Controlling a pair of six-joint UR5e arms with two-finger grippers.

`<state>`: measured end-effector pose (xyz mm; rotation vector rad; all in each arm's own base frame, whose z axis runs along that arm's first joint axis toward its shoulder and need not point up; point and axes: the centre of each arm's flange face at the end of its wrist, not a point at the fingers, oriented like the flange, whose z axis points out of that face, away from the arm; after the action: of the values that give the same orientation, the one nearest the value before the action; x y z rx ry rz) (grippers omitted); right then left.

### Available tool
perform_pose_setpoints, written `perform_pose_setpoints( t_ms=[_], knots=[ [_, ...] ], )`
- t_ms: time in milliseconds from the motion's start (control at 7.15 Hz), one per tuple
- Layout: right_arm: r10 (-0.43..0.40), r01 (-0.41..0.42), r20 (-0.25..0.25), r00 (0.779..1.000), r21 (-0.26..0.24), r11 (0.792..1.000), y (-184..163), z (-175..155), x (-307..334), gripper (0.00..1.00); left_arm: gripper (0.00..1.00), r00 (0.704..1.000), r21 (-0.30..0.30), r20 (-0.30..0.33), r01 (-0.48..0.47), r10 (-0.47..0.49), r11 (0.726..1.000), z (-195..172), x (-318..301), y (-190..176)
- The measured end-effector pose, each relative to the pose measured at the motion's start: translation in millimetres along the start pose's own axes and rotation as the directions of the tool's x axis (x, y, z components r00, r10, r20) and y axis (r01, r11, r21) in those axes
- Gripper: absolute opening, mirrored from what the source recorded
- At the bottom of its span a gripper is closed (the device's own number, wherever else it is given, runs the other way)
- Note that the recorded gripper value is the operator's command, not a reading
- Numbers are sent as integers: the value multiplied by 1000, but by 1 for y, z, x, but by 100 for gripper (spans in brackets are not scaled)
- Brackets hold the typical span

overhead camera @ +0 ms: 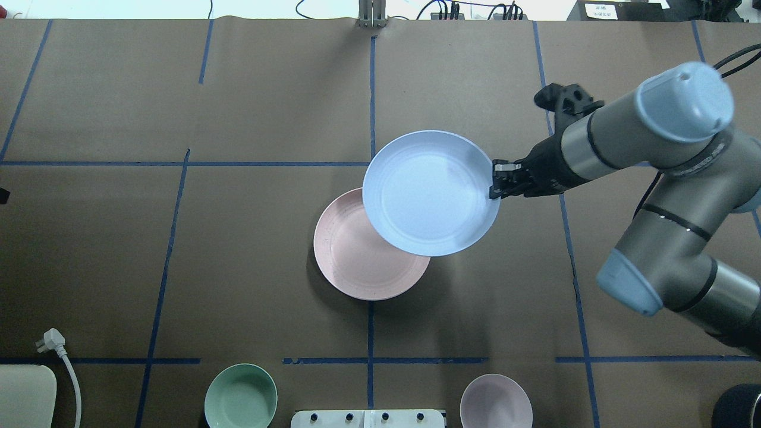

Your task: Stack three plates with pink and blue

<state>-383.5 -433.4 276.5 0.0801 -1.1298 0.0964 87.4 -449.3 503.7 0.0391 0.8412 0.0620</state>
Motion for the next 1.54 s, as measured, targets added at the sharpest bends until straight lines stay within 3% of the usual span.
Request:
perform_pose_setpoints(
  t_ms=[420, 1259, 1399, 1538],
  knots=[
    [-3, 3, 5, 1000, 7, 1000, 35, 61, -68, 0, 100, 999, 19, -33, 14, -14, 1000, -14, -48, 0],
    [17, -17, -24, 1000, 8, 1000, 33, 72, -57, 5, 100, 999, 15, -39, 34, -34, 999, -13, -62, 9],
    [20, -20, -28, 999, 8, 1000, 33, 72, -53, 99, 100, 999, 15, -38, 35, -35, 999, -13, -62, 9],
    [21, -21, -29, 999, 8, 1000, 33, 72, -52, 100, 100, 999, 14, -38, 36, -35, 999, -13, -63, 9]
  ],
)
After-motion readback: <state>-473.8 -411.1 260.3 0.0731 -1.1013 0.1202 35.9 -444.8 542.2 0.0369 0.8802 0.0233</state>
